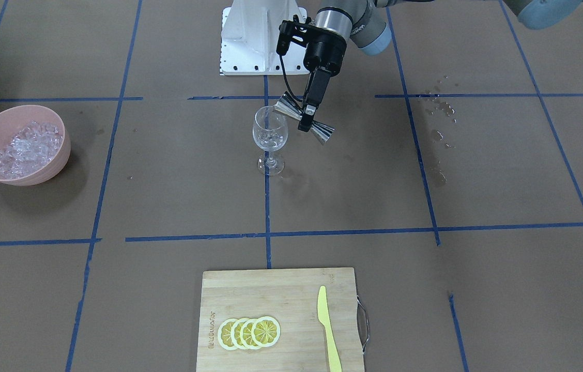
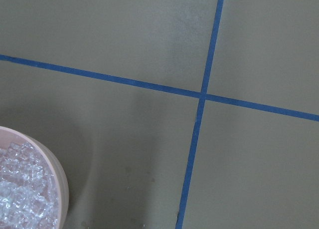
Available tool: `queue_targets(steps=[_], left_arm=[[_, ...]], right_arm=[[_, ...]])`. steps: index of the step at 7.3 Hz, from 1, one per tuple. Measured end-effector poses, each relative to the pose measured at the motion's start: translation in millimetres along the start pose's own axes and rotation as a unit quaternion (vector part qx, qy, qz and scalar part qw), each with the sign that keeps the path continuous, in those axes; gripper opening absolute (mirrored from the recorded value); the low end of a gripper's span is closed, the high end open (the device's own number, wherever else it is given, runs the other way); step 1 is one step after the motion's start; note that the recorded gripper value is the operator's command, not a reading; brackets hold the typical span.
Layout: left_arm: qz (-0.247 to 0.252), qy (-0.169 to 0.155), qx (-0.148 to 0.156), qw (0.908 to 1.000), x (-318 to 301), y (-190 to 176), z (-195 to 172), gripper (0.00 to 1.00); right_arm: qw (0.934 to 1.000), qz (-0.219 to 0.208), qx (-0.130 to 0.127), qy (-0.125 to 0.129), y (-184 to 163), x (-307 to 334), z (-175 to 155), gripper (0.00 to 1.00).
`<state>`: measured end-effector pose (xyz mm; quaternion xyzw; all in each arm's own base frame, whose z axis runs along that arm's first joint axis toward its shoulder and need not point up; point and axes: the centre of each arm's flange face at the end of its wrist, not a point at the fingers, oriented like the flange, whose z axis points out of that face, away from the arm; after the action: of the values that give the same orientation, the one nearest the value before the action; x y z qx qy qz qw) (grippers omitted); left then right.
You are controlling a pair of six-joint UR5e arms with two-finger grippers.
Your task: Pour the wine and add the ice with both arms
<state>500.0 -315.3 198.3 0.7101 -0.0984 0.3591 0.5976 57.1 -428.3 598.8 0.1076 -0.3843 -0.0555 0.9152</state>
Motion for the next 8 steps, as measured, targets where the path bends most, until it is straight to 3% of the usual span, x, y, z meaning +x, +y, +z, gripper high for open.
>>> queue_targets(steps=[6,8], left_arm=[[0.128,-0.011,0.002,0.9917,-12.5,-9.7,-1.3,0.00],[0.141,-0.014,0.003,0.9899,-15.7,-12.1,-1.7,0.00]], right_arm=[[1.0000,0.003,-0.003,0.000,3.2,2.8,2.5,1.00],[1.0000,0.003,-0.004,0.001,3.9,3.1,2.8,1.00]])
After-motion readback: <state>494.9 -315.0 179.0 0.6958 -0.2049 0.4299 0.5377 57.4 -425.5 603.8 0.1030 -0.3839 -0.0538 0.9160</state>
